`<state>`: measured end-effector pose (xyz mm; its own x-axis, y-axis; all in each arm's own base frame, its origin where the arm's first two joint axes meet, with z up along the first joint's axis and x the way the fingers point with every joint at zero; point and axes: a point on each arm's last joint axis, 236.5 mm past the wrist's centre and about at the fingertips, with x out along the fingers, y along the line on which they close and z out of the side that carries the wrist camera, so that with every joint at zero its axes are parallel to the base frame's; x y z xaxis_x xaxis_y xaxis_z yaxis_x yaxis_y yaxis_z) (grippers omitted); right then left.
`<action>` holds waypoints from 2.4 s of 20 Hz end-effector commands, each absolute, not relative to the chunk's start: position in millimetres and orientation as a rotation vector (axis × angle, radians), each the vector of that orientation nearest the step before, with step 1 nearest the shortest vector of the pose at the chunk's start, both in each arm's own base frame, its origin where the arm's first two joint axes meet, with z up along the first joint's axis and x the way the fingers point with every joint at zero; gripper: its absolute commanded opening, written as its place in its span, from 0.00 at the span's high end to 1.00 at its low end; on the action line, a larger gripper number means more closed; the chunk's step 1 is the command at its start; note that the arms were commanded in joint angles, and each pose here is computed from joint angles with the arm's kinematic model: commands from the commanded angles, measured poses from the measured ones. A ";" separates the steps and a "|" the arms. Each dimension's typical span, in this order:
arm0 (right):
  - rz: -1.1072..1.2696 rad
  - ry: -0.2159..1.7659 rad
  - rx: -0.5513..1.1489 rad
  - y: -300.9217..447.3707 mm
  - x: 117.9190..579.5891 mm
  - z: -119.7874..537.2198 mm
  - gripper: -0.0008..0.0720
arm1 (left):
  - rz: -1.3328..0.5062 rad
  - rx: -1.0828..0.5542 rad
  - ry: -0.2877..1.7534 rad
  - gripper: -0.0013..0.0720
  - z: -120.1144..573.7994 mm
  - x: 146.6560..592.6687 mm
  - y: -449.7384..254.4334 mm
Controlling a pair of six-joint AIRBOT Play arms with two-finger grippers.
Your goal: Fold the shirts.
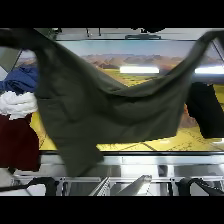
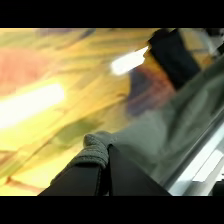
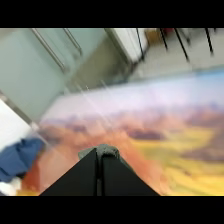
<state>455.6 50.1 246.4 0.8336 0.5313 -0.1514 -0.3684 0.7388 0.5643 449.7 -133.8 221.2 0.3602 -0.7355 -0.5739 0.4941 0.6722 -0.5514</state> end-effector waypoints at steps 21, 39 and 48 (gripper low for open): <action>0.499 0.956 0.925 11.1 401.7 2.3 0.30 | -0.382 -0.661 1.579 0.04 -92.8 381.3 5.4; 0.245 1.365 0.814 -5.7 311.9 -104.4 0.40 | -0.568 -0.595 1.554 0.97 -92.6 384.0 -32.0; 0.367 1.479 0.685 60.2 301.9 -127.8 0.40 | -0.573 -0.570 1.540 0.97 -89.4 387.5 -38.6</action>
<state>306.8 52.8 -116.1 0.1236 0.6473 -0.7522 0.2139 0.7228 0.6571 386.9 -37.6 -90.1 -0.0439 -0.6642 -0.7463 -0.0179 0.7474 -0.6642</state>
